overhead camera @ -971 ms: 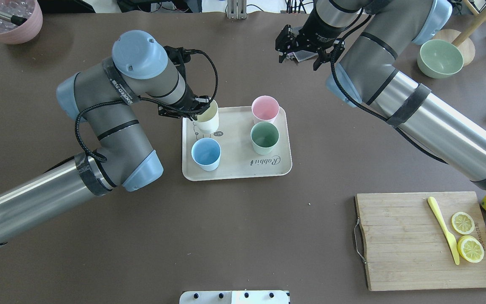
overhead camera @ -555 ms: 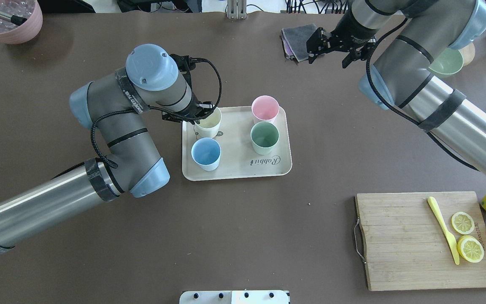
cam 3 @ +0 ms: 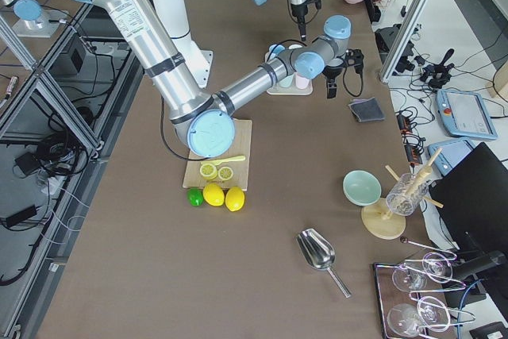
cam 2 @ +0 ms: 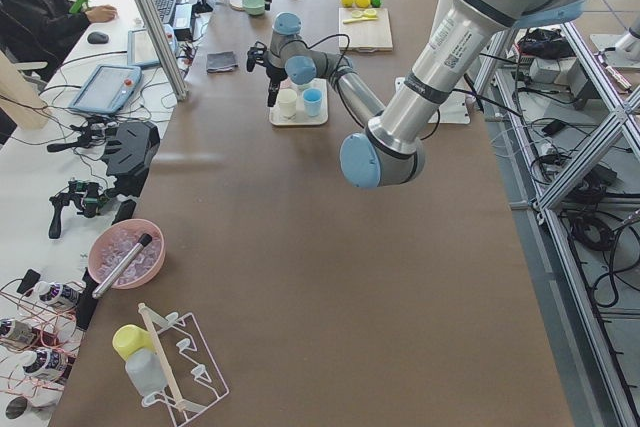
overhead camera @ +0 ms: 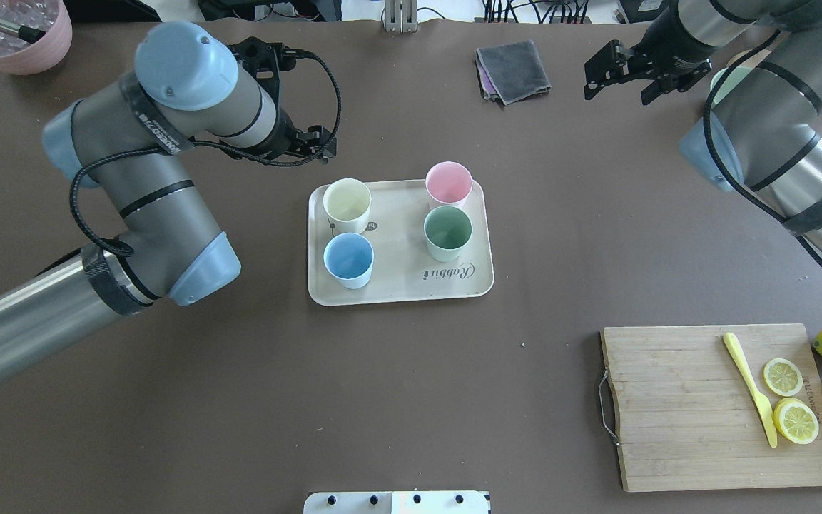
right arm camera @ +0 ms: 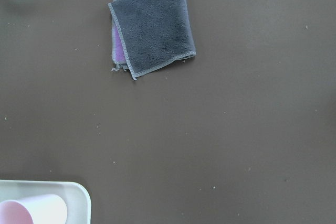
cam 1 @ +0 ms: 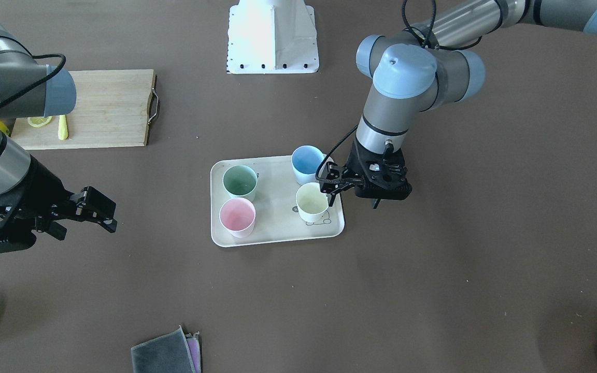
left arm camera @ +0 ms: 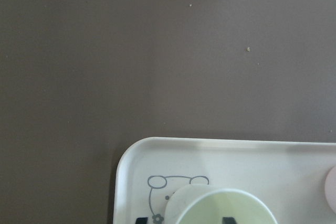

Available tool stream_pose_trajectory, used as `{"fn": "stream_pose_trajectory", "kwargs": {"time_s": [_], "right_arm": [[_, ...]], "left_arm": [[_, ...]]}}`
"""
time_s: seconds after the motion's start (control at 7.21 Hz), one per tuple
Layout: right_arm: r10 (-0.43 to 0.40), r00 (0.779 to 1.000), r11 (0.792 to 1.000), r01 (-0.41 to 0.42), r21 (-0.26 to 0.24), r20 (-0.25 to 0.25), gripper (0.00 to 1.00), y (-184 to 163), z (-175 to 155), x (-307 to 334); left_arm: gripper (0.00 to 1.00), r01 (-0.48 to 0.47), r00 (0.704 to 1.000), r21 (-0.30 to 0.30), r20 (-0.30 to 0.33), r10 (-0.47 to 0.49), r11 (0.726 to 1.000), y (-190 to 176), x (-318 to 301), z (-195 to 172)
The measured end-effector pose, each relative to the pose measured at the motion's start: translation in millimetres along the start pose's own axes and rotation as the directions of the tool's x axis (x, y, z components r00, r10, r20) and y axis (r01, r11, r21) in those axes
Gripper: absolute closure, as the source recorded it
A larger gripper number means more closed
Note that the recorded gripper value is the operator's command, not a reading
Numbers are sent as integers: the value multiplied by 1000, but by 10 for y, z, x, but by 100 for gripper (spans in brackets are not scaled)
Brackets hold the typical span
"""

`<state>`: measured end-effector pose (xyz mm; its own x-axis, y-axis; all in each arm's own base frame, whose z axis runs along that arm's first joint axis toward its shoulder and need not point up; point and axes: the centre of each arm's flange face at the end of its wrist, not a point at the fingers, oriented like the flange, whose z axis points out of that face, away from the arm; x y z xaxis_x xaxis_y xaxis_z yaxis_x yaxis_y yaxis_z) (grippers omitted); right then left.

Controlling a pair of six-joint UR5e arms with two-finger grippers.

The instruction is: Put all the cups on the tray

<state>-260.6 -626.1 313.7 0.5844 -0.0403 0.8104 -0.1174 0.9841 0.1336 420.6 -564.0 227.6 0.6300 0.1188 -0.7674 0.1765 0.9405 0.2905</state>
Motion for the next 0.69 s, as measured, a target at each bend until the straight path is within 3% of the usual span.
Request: {"fn": "stream_pose_trajectory", "kwargs": {"time_s": [0.28,0.55,0.69], "right_arm": [[45,996,999,-46,-14,-80,0,-75,-126,415],[-71,979,995,55,-86,-189,0,-226,-437,1108],[-118,969,987,91,-132,-218,0,-209,-598,1491]], "left_arm": [[2,-66,997,73,51,62,995,-260,-859,-332],[2,-48,995,148,97,34,988,-411,-1795,-540],[2,-69,990,156,129,48,985,-422,-2147,-582]]}}
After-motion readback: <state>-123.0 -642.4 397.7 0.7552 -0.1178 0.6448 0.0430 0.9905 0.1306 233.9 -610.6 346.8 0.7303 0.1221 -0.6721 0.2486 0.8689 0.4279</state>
